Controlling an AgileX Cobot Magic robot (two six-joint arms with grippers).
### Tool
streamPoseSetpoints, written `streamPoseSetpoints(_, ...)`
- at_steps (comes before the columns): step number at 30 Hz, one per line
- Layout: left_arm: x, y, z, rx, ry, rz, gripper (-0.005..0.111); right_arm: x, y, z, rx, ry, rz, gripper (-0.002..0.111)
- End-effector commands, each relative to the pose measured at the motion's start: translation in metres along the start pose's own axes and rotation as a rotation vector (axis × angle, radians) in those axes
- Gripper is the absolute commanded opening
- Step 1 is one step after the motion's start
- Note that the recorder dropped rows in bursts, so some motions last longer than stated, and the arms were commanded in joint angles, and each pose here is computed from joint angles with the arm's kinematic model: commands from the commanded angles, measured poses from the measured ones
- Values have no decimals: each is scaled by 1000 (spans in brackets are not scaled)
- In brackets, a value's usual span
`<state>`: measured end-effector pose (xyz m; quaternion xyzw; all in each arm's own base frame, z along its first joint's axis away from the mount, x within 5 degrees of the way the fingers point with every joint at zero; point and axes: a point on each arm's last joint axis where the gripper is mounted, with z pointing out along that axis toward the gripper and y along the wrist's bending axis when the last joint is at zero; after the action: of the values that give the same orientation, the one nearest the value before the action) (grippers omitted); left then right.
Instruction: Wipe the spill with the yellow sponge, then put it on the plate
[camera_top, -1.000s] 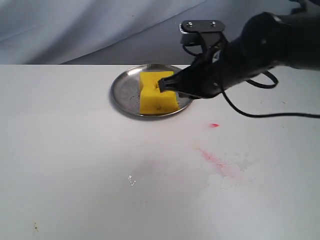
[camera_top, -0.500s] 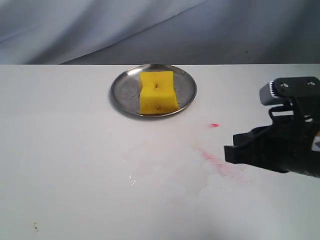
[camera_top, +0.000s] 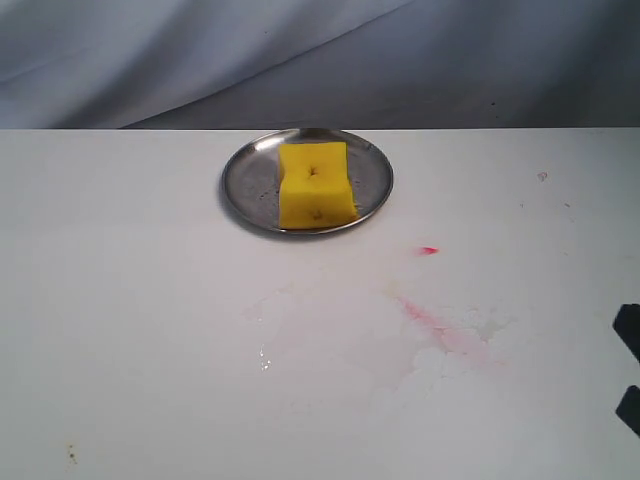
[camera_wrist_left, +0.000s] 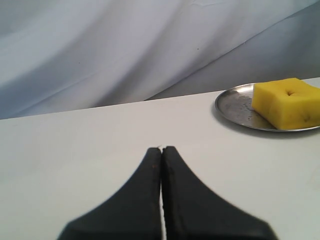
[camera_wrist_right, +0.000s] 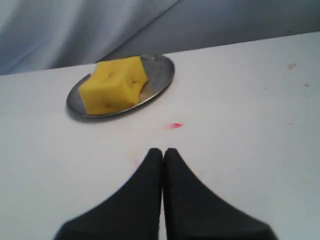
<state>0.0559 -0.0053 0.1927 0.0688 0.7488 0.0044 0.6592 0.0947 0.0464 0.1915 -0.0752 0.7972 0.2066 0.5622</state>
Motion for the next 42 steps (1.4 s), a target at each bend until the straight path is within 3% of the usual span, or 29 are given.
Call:
streamPoseSetpoints(1, -2, 0, 0, -3, -13, -8, 0, -5, -9, -14, 63, -148, -37, 0)
streamPoseSetpoints(8, -2, 0, 0, -3, -13, -8, 0, -14, -14, -39, 153, -345, -98, 0)
streamPoseSetpoints(16, -2, 0, 0, -3, -13, -8, 0, -13, -14, -56, 208, -451, -114, 0)
streamPoseSetpoints(42, -2, 0, 0, -3, -13, -8, 0, -13, -14, -57, 229, -442, -204, 0)
